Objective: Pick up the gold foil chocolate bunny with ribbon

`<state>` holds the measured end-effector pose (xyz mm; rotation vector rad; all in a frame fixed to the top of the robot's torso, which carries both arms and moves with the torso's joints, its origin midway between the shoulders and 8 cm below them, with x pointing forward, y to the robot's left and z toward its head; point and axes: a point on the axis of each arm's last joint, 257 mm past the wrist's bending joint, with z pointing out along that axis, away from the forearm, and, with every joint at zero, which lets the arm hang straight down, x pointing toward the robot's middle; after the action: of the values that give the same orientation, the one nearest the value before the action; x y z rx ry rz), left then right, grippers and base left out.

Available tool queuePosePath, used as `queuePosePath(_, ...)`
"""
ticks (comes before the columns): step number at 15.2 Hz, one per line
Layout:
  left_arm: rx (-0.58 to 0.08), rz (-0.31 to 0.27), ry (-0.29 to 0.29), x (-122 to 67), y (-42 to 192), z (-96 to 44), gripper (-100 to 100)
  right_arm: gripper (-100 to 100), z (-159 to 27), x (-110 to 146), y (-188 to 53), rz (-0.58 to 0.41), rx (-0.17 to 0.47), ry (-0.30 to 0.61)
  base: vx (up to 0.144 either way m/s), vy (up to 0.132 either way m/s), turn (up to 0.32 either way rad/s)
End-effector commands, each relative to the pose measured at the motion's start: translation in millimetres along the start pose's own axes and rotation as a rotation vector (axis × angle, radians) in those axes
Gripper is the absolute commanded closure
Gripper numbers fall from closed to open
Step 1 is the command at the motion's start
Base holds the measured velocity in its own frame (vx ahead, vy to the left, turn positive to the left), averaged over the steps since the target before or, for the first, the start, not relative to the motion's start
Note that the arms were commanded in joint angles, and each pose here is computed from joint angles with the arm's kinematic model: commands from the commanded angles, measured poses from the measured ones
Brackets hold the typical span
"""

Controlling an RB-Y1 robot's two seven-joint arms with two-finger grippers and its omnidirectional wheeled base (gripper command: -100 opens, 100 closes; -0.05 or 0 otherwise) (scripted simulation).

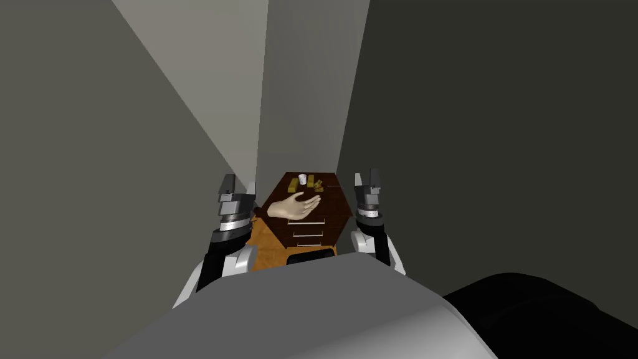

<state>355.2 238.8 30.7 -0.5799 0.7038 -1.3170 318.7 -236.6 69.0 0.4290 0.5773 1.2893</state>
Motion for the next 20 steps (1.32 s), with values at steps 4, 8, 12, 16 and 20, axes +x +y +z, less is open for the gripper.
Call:
queuePosePath(4,0.000,0.000,0.000,0.0,0,0.0,0,-100,-22.0,7,-30,-0.048,0.089,0.100,-0.013,0.040,0.087)
queuePosePath(8,0.000,0.000,0.000,0.1,0,0.1,0,-100,-42.5,7,-54,-0.083,0.165,0.162,-0.032,0.067,0.099)
queuePosePath(12,0.000,0.000,0.000,0.1,0,0.1,0,-100,-70.5,3,-83,-0.125,0.261,0.233,-0.039,0.073,0.110)
queuePosePath(16,0.000,0.000,0.000,0.1,0,0.1,0,-100,-106.3,-6,-113,-0.173,0.373,0.310,-0.030,0.075,0.140)
queuePosePath(20,0.000,0.000,0.000,0.1,0,0.1,0,-100,-149.1,-23,-142,-0.228,0.498,0.392,-0.039,0.087,0.142)
